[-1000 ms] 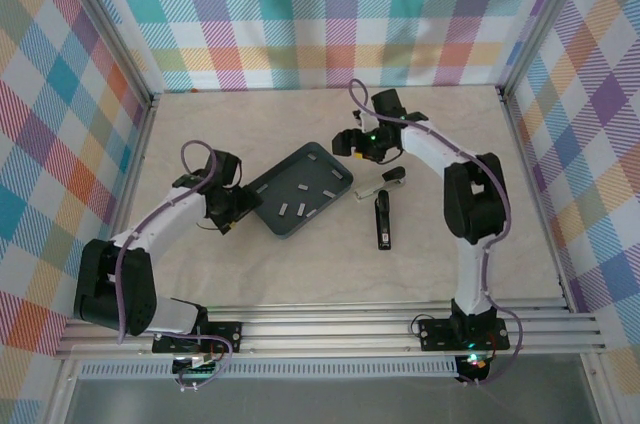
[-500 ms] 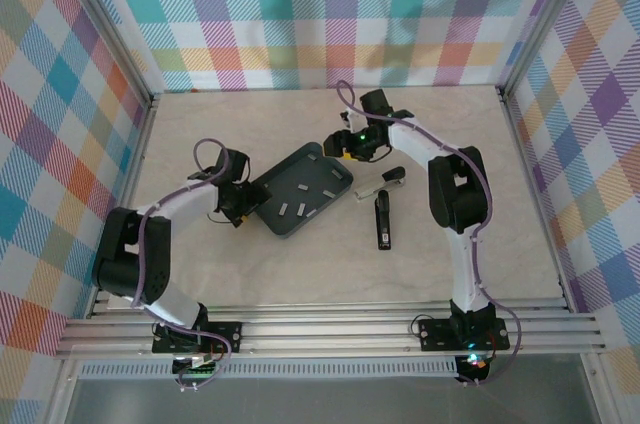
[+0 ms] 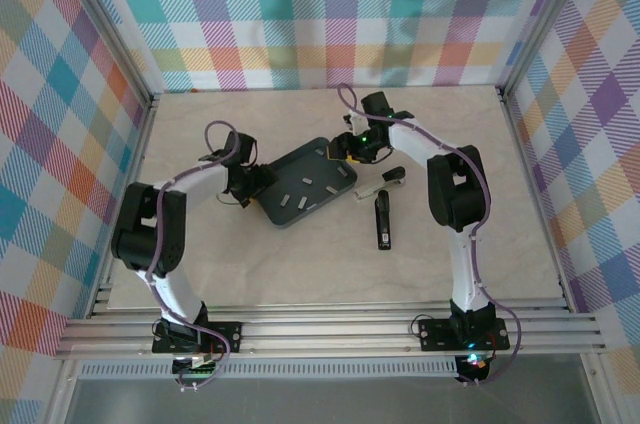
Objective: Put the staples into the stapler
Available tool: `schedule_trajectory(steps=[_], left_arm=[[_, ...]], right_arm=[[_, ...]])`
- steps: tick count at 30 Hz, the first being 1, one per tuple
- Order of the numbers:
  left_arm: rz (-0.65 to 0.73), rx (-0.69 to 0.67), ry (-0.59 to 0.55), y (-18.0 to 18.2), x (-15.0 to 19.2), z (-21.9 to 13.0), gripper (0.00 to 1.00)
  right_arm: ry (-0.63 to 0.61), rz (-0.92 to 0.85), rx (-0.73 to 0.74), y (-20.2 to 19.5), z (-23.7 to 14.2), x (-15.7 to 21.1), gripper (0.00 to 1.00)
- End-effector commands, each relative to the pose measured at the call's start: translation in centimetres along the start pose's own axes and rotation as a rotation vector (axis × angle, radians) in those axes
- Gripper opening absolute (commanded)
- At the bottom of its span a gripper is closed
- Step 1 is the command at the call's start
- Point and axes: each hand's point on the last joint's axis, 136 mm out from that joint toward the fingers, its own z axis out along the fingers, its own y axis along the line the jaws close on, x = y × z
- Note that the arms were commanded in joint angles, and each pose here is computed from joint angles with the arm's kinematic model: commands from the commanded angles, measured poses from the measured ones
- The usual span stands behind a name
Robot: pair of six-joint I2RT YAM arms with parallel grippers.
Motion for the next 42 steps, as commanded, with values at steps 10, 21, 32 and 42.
schedule_trajectory(steps=[10,21,32,42], left_arm=[[0.127,0.095,-0.001,-7.0,-3.4,3.2,0.69],[0.202,0.138,0.038,-11.8,-4.9,6.9,0.67],[0.248,0.113,-0.035,-13.8,-6.9,5.6,0.70],[0.355,0.019,-0.193,-13.9,-9.1,-3.7,0.71]], right_arm=[[-0.058,0.125,0.108,-3.4,-2.8,-0.5,0.60],[-0.123,0.175,0.133,-6.2,-5.5,-2.6,0.60],[-0.156,0.224,0.212,-7.5,-8.0,-2.7,0.71],[-0.236,0.179,0.325,-5.1,-16.3,-2.5,0.76]])
